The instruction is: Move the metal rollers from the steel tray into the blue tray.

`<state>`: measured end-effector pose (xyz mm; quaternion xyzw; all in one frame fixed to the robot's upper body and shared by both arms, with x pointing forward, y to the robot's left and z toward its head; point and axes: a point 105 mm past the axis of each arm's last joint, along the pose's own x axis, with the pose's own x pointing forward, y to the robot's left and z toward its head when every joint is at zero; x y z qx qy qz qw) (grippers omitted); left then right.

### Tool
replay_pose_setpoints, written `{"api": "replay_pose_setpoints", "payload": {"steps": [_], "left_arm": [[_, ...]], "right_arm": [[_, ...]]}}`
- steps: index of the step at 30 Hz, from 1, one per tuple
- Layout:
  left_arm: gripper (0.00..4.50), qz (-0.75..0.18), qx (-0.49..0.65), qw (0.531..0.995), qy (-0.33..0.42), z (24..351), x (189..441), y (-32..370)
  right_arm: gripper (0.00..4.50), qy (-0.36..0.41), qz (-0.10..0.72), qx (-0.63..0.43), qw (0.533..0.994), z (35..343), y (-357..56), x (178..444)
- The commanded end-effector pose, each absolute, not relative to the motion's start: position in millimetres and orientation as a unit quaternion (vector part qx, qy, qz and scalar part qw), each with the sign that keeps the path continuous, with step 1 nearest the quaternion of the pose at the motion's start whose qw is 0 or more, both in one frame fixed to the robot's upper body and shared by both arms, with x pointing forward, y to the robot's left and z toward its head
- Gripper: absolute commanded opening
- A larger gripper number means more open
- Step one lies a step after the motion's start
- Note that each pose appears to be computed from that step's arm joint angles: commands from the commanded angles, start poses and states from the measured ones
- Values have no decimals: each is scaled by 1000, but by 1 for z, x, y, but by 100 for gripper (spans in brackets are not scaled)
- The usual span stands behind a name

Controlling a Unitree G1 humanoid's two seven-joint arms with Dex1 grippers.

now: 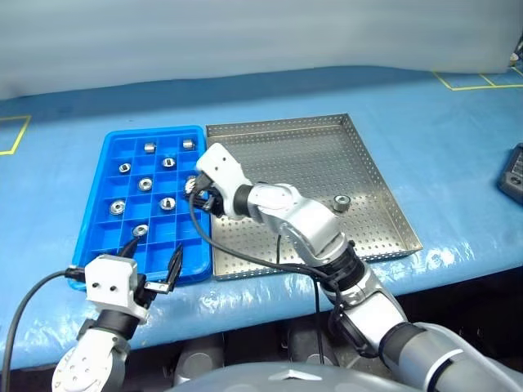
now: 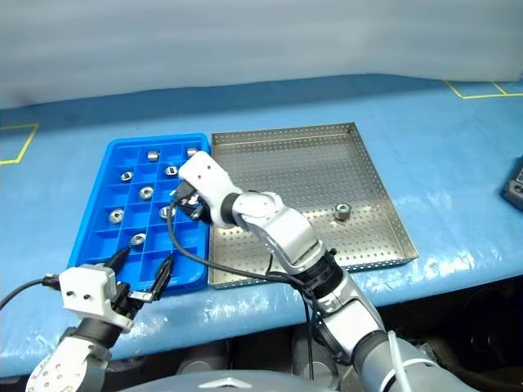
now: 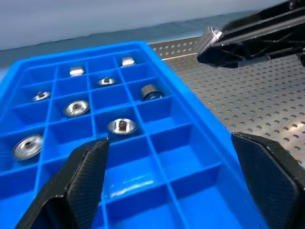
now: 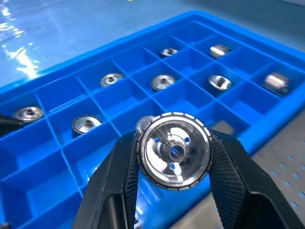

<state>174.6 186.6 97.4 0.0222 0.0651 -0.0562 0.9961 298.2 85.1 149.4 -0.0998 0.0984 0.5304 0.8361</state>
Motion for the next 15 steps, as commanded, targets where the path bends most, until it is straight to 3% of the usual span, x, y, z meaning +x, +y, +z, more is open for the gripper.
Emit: {"api": "replay_pose_setpoints", "payload": {"steps": [1, 6, 15], "left_arm": [[450, -52, 30, 998, 26, 116, 171, 183], [450, -46, 22, 998, 21, 117, 171, 181], [450, -55, 13, 998, 20, 114, 177, 175]], "right_arm": [[170, 78, 562, -118, 815, 154, 101, 290], [170, 110, 587, -143, 789, 135, 107, 282], [170, 153, 569, -194, 784, 111, 89, 288]]}}
